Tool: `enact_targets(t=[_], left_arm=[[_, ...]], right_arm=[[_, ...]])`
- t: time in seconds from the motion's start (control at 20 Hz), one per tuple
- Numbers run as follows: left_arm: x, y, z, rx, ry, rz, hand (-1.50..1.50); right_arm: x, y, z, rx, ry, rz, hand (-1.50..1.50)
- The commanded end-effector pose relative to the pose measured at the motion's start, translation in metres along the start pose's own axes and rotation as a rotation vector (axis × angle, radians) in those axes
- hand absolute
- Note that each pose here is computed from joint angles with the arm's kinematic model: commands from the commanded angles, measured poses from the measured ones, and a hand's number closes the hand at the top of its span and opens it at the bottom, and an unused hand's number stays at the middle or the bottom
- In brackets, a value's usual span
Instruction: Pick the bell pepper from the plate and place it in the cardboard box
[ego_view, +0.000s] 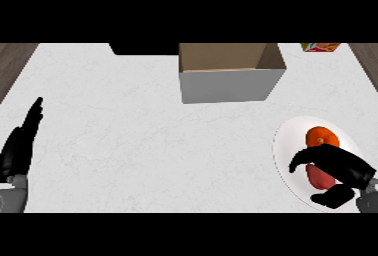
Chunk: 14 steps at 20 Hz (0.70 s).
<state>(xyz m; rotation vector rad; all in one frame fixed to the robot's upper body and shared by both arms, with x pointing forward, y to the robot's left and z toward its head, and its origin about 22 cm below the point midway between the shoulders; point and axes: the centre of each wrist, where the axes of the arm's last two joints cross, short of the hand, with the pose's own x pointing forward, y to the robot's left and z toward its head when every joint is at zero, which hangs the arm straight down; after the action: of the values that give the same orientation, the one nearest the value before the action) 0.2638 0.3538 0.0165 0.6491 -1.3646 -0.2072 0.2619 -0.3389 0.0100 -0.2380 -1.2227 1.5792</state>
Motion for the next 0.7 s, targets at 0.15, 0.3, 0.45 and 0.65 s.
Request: enact_targets(t=[0.15, 0.3, 0.45, 0.65], left_arm=[[-0.001, 0.006, -0.013, 0.001, -0.003, -0.002, 0.0], [-0.006, -0.002, 0.003, 0.0, 0.004, -0.013, 0.0], [-0.007, 0.005, 0.001, -0.004, 0.013, -0.001, 0.0], [-0.011, 0.025, 0.002, 0.052, 0.048, -0.016, 0.0]], right_arm=[[-0.005, -0.013, -0.023, -0.171, 0.012, 0.084, 1.5], [-0.008, 0.012, 0.001, -0.238, 0.003, 0.131, 1.5], [0.005, -0.013, -0.012, -0.401, 0.178, 0.085, 1.5], [-0.005, 0.004, 0.0, -0.554, 0.672, -0.066, 1.5]])
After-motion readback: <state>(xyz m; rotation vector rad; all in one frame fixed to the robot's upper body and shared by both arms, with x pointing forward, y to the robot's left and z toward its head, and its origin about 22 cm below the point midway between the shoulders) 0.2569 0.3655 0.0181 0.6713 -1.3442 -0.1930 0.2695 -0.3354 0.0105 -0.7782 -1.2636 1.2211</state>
